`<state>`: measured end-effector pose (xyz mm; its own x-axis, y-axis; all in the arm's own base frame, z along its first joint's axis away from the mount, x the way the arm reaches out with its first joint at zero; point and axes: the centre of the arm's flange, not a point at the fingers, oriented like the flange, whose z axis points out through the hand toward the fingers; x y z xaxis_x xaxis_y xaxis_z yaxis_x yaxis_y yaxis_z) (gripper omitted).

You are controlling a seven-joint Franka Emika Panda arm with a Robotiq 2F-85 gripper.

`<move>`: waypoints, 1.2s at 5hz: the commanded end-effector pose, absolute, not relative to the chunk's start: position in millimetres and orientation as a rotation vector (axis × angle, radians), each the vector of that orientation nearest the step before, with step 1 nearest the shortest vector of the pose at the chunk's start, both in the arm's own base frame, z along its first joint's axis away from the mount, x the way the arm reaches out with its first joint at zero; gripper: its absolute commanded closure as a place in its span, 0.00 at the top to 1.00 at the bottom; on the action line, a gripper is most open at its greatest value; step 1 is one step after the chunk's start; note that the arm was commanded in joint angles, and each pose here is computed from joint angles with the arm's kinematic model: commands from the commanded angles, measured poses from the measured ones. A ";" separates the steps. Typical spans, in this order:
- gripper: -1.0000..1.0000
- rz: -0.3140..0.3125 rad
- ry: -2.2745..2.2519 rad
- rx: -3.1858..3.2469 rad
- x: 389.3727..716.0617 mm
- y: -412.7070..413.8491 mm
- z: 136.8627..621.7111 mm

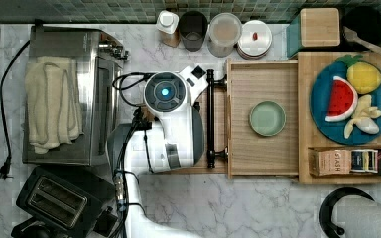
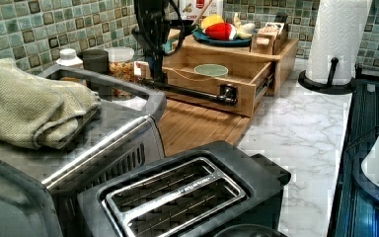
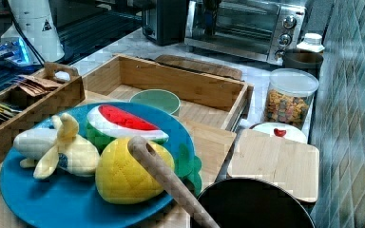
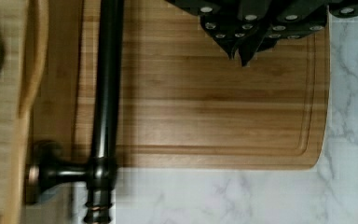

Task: Close the drawer.

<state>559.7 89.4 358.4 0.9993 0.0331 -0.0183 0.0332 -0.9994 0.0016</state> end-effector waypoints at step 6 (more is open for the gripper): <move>0.00 -0.026 0.365 3.008 532.9 11.5 263.1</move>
